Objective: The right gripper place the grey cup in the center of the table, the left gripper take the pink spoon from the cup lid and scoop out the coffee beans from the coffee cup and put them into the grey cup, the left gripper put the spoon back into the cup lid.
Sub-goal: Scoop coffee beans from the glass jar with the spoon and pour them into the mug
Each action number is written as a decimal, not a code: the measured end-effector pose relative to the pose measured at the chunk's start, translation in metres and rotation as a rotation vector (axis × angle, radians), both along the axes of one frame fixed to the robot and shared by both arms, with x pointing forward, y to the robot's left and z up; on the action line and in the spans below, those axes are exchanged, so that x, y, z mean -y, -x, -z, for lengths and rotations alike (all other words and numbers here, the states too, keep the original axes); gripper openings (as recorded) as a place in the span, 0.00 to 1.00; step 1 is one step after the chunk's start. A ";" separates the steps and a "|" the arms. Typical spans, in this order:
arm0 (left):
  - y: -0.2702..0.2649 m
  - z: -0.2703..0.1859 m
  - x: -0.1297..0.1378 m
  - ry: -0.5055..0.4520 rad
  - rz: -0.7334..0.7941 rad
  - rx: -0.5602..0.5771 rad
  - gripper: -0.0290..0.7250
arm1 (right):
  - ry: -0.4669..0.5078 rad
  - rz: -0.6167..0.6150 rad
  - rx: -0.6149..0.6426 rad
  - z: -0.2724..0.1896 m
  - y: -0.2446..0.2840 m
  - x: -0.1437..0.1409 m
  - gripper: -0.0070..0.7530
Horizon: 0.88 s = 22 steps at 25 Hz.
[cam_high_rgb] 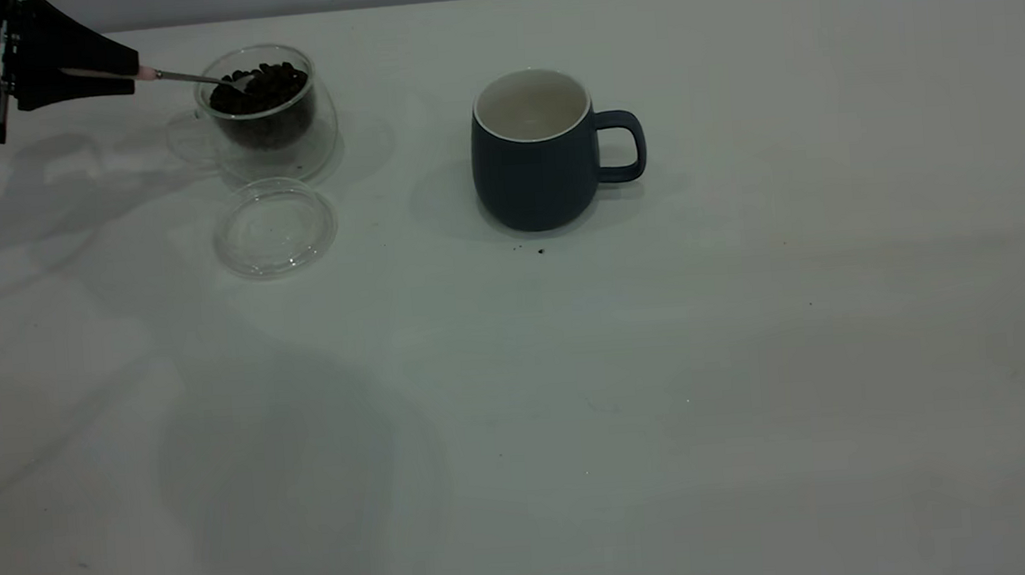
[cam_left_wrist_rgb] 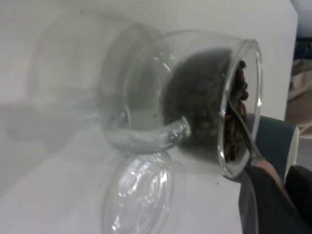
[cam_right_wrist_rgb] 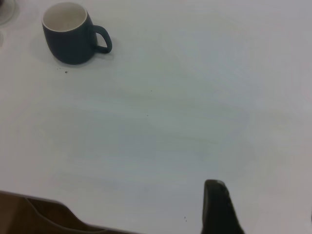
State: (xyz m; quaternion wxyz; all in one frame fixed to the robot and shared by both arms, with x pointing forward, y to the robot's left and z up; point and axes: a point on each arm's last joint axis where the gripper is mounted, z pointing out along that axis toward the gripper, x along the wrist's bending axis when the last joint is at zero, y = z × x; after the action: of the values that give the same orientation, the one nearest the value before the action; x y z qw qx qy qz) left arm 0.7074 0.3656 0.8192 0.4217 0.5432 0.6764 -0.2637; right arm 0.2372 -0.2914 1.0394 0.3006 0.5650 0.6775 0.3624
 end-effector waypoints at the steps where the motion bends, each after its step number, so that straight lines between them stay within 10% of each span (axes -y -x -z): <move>1: 0.000 0.000 0.000 0.006 0.001 -0.006 0.19 | 0.000 0.000 0.000 0.000 0.000 0.000 0.64; 22: 0.008 -0.005 -0.020 0.075 -0.018 -0.025 0.19 | 0.000 0.000 0.000 0.000 0.000 0.000 0.64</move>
State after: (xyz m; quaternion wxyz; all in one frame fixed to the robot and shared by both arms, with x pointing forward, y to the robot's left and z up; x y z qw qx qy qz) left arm 0.6999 0.3855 0.8242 0.4356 0.5174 0.6763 -0.2919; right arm 0.2372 -0.2914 1.0393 0.3005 0.5651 0.6776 0.3622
